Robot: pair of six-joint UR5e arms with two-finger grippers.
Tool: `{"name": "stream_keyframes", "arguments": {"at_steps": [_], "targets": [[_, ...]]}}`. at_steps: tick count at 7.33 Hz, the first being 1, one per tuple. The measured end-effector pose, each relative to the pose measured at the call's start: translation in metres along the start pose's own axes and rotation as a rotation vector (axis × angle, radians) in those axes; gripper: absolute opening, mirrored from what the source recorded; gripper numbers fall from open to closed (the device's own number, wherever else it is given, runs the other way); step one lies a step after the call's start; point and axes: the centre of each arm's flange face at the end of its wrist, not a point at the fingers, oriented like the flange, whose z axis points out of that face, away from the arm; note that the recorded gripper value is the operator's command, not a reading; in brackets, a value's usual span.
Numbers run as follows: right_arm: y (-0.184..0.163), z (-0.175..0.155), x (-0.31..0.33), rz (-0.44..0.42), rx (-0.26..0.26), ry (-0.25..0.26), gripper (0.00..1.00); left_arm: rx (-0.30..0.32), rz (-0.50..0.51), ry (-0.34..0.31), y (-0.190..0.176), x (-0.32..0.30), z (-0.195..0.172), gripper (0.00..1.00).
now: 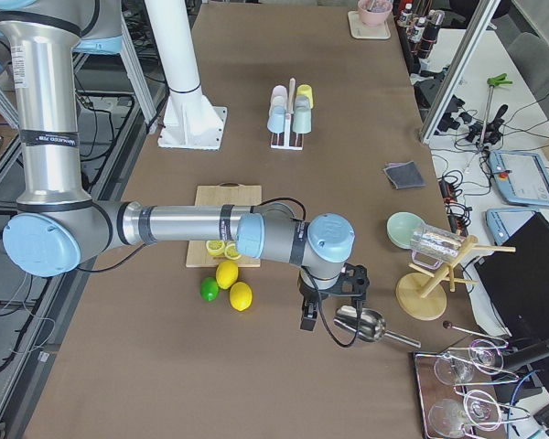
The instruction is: Place cup on cup holder
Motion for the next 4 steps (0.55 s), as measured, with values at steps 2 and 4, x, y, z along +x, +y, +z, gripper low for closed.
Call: {"name": "stream_keyframes", "arguments": {"at_steps": [2, 4], "targets": [[0.005, -0.013, 0.016, 0.026, 0.027, -0.003, 1.00, 0.006, 0.007, 0.001, -0.003, 0.003, -0.003, 0.99], [0.006, -0.017, 0.021, 0.025, 0.038, 0.006, 1.00, 0.015, 0.016, 0.025, -0.008, 0.009, -0.005, 0.99]]}}
